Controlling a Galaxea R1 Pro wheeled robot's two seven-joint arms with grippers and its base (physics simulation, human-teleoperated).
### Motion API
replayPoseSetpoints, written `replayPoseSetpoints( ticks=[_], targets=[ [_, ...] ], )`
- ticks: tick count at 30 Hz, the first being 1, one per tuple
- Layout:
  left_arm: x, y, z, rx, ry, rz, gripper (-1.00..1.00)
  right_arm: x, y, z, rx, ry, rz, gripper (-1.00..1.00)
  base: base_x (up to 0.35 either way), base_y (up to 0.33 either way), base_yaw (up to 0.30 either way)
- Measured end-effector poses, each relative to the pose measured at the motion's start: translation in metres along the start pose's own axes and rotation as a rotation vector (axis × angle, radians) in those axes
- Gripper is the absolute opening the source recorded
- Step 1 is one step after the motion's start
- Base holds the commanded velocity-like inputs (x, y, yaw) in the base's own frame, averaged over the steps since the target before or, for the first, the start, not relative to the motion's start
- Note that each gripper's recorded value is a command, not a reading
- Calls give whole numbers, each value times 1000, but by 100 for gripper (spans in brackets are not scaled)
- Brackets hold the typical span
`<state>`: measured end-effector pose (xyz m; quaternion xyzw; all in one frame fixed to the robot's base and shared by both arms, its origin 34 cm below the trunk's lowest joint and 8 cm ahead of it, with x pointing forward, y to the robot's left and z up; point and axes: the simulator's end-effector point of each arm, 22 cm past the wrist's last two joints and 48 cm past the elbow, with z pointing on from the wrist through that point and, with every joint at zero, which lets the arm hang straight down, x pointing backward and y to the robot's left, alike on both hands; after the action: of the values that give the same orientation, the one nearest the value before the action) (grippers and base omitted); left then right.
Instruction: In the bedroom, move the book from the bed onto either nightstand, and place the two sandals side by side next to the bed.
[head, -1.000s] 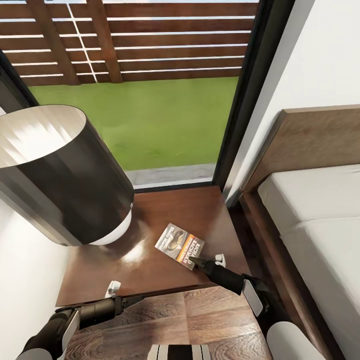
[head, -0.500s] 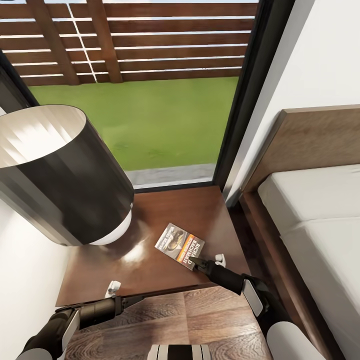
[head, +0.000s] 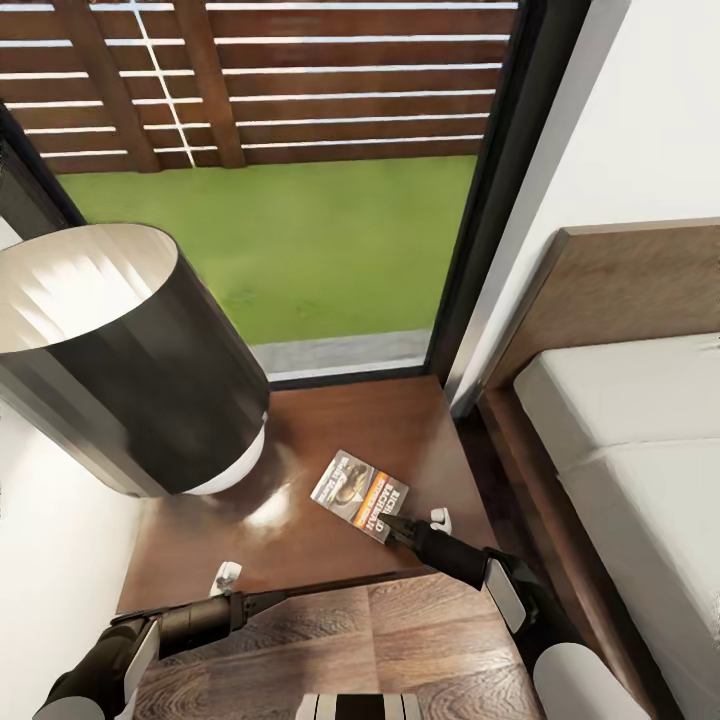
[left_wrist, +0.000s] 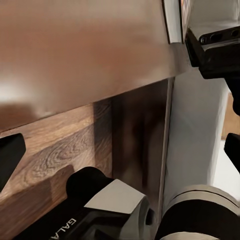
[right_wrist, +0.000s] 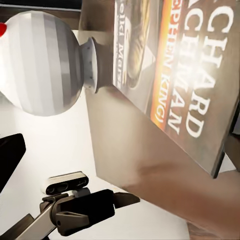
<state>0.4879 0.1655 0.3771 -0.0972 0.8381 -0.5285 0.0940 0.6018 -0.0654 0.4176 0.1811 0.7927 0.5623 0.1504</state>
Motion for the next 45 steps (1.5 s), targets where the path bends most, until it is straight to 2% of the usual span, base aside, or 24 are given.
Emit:
replayPoseSetpoints(
  ticks=[13,24,26,29,45],
  targets=[
    [-6,-25,-10,0,0,-1,100,-7,27,-7,-3,-6,-2,100,0,0,0],
    [-14,-49,-20,3,-5,9,100,-19,56,-12,-10,-35,-49,100,0,0,0],
    [-16,-54,-22,4,-6,12,100,-30,68,-13,-21,-57,-94,100,0,0,0],
    [-19,-61,-24,5,-8,16,100,-36,80,-15,-27,-66,-115,100,0,0,0],
    [-31,-100,-39,13,-19,39,100,-46,124,-24,-40,-74,-142,100,0,0,0]
  ],
)
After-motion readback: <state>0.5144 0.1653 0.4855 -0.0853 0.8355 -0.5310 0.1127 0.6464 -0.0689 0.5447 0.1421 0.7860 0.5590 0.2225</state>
